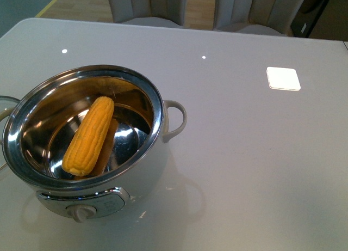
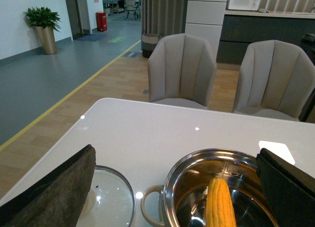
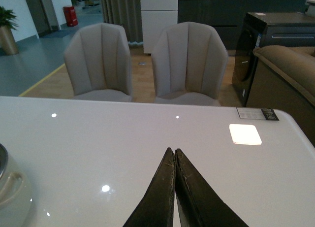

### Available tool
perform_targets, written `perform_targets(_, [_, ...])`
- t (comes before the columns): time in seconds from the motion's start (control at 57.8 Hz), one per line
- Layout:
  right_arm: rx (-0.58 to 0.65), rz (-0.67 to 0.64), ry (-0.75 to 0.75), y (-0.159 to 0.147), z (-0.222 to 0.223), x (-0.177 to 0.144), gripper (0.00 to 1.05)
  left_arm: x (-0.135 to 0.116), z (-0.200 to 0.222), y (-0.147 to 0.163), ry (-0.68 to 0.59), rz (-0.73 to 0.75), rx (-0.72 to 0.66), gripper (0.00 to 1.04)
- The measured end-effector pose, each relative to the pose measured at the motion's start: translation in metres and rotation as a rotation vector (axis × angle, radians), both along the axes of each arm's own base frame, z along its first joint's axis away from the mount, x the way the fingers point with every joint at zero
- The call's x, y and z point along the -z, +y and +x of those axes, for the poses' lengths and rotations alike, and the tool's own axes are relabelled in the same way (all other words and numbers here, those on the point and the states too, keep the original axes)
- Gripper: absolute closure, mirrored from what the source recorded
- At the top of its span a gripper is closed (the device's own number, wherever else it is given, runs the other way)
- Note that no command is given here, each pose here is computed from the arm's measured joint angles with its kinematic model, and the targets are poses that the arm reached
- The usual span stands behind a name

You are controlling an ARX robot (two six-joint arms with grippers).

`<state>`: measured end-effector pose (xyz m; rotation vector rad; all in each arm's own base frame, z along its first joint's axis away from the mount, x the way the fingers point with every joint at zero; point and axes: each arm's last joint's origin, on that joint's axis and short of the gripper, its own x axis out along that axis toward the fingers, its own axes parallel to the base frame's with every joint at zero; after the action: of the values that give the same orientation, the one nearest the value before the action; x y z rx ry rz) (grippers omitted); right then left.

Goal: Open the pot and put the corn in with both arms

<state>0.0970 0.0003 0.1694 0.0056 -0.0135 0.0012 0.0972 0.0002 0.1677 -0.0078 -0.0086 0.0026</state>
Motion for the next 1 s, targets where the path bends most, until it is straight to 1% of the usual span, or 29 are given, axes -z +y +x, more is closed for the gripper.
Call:
perform_targets(0.069, [0.000, 0.000, 0.000, 0.0000, 0.0000, 0.0000, 1.03, 0.0000, 0.0000, 0.0000, 0.000, 0.000, 0.000, 0.07])
perform_targets(0.121, [0.000, -0.001, 0.000, 0.0000, 0.0000, 0.0001, 0.96, 0.0000, 0.0000, 0.0000, 0.000, 0.000, 0.000, 0.07])
perform_targets(0.208, [0.000, -0.001, 0.000, 0.0000, 0.0000, 0.0000, 0.80, 0.0000, 0.0000, 0.0000, 0.000, 0.000, 0.000, 0.07])
perform_targets(0.225, [0.000, -0.001, 0.000, 0.0000, 0.0000, 0.0001, 0.78, 0.0000, 0.0000, 0.0000, 0.000, 0.000, 0.000, 0.07])
perform_targets(0.294, [0.000, -0.001, 0.000, 0.0000, 0.0000, 0.0000, 0.61, 0.0000, 0.0000, 0.0000, 0.000, 0.000, 0.000, 0.07])
perform_targets(0.312, [0.000, -0.001, 0.000, 0.0000, 0.0000, 0.0000, 0.59, 0.0000, 0.0000, 0.0000, 0.000, 0.000, 0.000, 0.07])
perform_targets(0.381, [0.000, -0.001, 0.000, 0.0000, 0.0000, 0.0000, 0.45, 0.0000, 0.0000, 0.0000, 0.000, 0.000, 0.000, 0.07])
perform_targets(0.398, [0.000, -0.001, 0.000, 0.0000, 0.0000, 0.0001, 0.43, 0.0000, 0.0000, 0.0000, 0.000, 0.000, 0.000, 0.07])
perform_targets(0.467, [0.000, -0.001, 0.000, 0.0000, 0.0000, 0.0001, 0.30, 0.0000, 0.0000, 0.0000, 0.000, 0.000, 0.000, 0.07])
perform_targets(0.571, [0.000, -0.001, 0.000, 0.0000, 0.0000, 0.0000, 0.13, 0.0000, 0.0000, 0.0000, 0.000, 0.000, 0.000, 0.07])
perform_targets(0.623, [0.000, -0.001, 0.000, 0.0000, 0.0000, 0.0000, 0.07, 0.0000, 0.0000, 0.0000, 0.000, 0.000, 0.000, 0.07])
perform_targets(0.692, [0.000, -0.001, 0.000, 0.0000, 0.0000, 0.0000, 0.09, 0.0000, 0.0000, 0.0000, 0.000, 0.000, 0.000, 0.07])
perform_targets(1.004, [0.000, -0.001, 0.000, 0.0000, 0.0000, 0.0000, 0.09, 0.0000, 0.0000, 0.0000, 0.000, 0.000, 0.000, 0.07])
